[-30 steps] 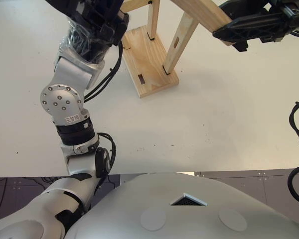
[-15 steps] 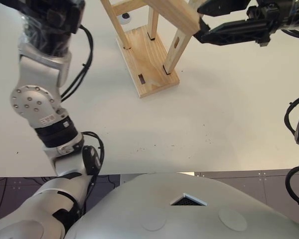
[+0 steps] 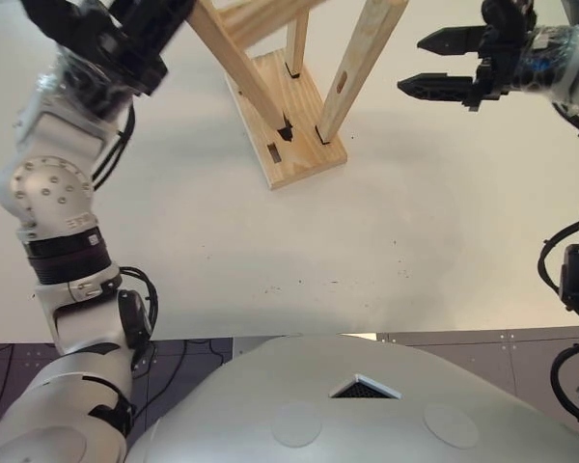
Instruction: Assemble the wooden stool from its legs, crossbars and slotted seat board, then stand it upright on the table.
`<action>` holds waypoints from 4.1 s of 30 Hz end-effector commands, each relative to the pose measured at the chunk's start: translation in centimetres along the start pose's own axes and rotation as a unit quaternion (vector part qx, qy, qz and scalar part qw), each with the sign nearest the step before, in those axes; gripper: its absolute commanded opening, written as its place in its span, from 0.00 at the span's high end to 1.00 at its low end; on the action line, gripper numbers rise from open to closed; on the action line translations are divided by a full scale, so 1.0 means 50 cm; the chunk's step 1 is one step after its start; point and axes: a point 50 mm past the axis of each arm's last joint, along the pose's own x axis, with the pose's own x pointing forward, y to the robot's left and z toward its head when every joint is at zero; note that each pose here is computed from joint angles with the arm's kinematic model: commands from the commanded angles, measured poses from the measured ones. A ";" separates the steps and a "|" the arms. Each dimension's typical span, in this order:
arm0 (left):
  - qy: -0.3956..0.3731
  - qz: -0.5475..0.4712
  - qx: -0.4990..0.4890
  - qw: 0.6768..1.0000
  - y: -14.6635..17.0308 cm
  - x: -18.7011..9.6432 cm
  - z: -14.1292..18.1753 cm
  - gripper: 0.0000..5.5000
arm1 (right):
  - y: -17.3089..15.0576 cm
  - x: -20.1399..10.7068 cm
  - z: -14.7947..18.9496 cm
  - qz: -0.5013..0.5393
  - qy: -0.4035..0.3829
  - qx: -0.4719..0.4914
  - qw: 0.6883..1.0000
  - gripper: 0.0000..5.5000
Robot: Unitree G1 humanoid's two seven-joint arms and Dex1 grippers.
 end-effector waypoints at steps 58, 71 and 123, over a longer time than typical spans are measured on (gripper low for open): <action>0.144 0.017 0.107 0.984 0.000 -0.053 -0.160 0.62 | -0.030 0.101 0.082 -0.072 -0.073 0.038 0.994 0.32; 0.283 0.037 0.095 0.954 0.005 -0.094 -0.210 0.62 | -0.022 0.108 0.108 -0.076 -0.090 0.033 0.992 0.32; 0.427 0.112 0.018 0.897 0.010 -0.154 -0.255 0.62 | 0.233 0.184 0.049 -0.039 -0.022 0.112 0.993 1.00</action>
